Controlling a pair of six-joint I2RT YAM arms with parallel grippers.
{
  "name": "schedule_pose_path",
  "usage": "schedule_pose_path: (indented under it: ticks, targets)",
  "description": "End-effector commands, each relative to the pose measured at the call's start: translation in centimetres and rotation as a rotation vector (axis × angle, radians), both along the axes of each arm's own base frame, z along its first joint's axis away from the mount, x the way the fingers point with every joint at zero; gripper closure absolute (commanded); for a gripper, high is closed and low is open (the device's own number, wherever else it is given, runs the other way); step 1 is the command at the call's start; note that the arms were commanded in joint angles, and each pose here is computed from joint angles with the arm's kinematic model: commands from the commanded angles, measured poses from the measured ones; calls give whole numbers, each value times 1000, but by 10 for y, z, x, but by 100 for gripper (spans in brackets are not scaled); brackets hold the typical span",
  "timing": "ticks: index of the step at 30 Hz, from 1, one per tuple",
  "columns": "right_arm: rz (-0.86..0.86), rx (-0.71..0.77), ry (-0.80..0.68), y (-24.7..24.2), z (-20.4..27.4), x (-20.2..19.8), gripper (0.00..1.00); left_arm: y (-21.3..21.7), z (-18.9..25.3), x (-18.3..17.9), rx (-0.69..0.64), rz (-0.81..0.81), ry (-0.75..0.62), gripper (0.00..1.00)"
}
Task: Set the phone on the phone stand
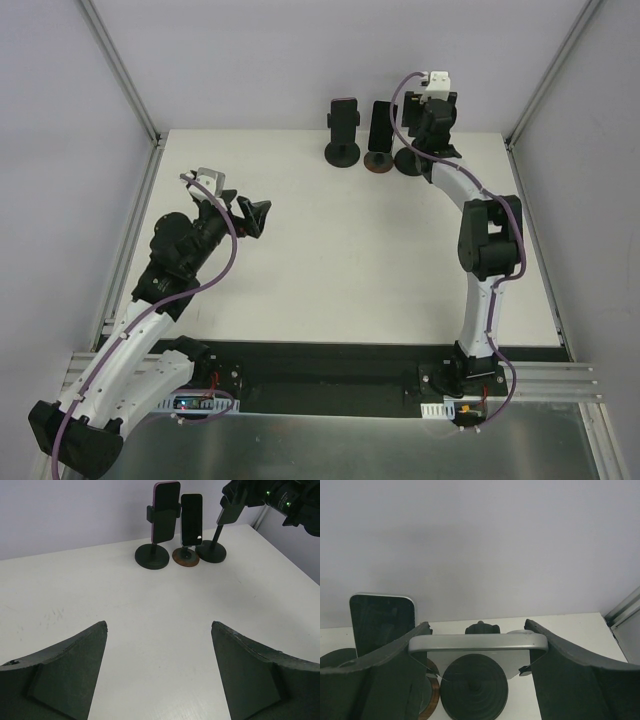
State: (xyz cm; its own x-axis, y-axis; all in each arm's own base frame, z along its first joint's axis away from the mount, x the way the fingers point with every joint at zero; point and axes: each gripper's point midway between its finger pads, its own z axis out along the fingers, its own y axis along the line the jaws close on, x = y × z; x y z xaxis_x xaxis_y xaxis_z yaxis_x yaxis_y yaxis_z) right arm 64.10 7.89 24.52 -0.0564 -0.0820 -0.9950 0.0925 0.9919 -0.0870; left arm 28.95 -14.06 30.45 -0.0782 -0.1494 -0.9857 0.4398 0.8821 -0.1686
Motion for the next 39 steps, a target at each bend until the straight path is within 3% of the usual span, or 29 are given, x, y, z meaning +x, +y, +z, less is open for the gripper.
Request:
schedule_pose_path:
  ticks: [1,8,9,10,13,22,25,26,29,32,34,35,37,39]
  targets:
    - [39,9,-193,3,62,10,99,1,19,0,-39,-4,-53,16]
    - [15,15,-175,-2,59,6,97,-3,20,-2,-46,-24,-51,17]
    - [12,12,-168,-3,58,5,87,-2,20,-1,-46,-24,-53,17]
    - [9,13,-167,-3,57,6,52,-2,20,-1,-46,-22,-51,17]
    - [12,14,-164,-3,60,3,4,-2,20,-2,-46,-24,-51,17]
    - [-52,4,-168,-3,119,-39,4,-3,24,-4,-49,-32,-60,17]
    - [-35,-26,-167,4,164,-80,4,-3,28,-8,-62,-35,-65,17]
    - [-15,-18,-207,4,199,-107,4,-2,31,-10,-69,-39,-75,16]
    - [68,26,-148,19,223,-163,4,-4,38,-15,-77,-55,-91,16]
    - [98,81,-40,28,214,-212,4,1,40,-16,-70,-37,-104,16]
    - [95,71,79,35,177,-240,4,3,41,-16,-66,-22,-106,16]
    - [90,132,71,30,179,-263,4,4,42,-17,-73,-17,-109,16]
    - [151,166,183,39,129,-290,4,4,49,-20,-112,-23,-103,16]
    - [223,279,172,38,128,-331,4,1,60,-30,-178,-49,-103,16]
